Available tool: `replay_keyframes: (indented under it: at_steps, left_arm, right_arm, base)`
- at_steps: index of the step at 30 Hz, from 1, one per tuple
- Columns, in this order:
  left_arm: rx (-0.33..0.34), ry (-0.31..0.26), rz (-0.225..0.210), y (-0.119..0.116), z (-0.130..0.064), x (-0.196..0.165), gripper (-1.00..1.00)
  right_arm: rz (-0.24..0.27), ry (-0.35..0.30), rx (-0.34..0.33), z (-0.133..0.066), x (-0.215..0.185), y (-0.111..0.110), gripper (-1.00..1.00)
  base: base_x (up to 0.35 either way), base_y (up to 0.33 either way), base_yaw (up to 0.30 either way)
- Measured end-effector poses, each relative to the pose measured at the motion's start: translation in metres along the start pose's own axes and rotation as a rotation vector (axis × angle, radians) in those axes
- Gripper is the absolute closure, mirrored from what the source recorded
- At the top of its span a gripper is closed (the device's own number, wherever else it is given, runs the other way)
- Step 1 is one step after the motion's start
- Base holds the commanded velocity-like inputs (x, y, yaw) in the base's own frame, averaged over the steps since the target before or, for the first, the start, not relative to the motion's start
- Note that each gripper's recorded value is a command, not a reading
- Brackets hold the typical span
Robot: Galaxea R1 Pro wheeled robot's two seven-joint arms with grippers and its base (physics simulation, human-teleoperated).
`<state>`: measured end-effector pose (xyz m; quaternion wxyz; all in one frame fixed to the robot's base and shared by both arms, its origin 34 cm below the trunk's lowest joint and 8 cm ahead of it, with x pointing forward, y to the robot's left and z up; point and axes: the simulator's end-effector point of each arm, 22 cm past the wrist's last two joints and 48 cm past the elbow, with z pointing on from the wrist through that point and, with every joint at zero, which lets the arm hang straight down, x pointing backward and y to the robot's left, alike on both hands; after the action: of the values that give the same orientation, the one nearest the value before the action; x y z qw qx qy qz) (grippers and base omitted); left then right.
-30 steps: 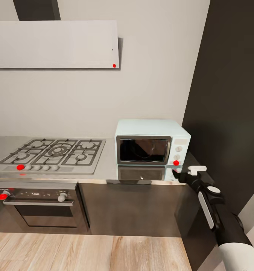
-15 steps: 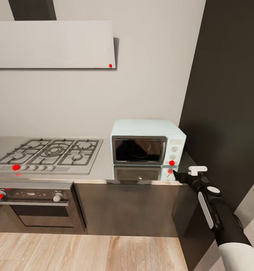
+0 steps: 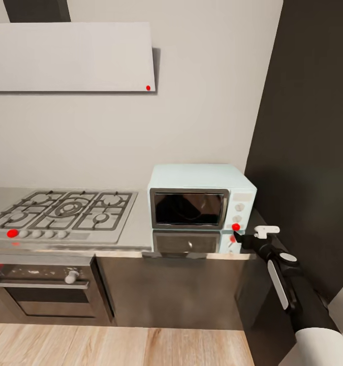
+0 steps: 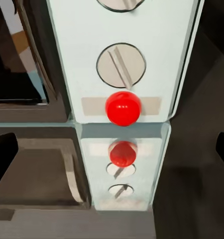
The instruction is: In the kitchen, take the popcorn bag from the countertop, put it into the microwave, and heat it until the popcorn is cooked so the cooked popcorn ends up inside the bag.
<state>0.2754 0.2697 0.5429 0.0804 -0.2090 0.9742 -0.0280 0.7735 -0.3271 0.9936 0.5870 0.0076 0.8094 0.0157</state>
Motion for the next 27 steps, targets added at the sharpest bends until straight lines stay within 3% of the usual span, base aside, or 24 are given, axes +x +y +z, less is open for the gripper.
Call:
replay_keyframes:
  at_steps: [15, 27]
  left_arm:
    - [0.000, 0.000, -0.002, 0.0001, 0.0000, -0.0001, -1.00]
    - [-0.001, -0.001, -0.001, 0.0012, -0.0001, -0.0005, -1.00]
  right_arm:
    - [0.003, 0.021, 0.003, 0.0017, 0.0093, -0.0026, -1.00]
    - [0.002, 0.021, 0.003, 0.0015, 0.0093, -0.0025, -1.00]
  base:
    - [0.012, 0.000, 0.000]
    - [0.146, 0.000, 0.000]
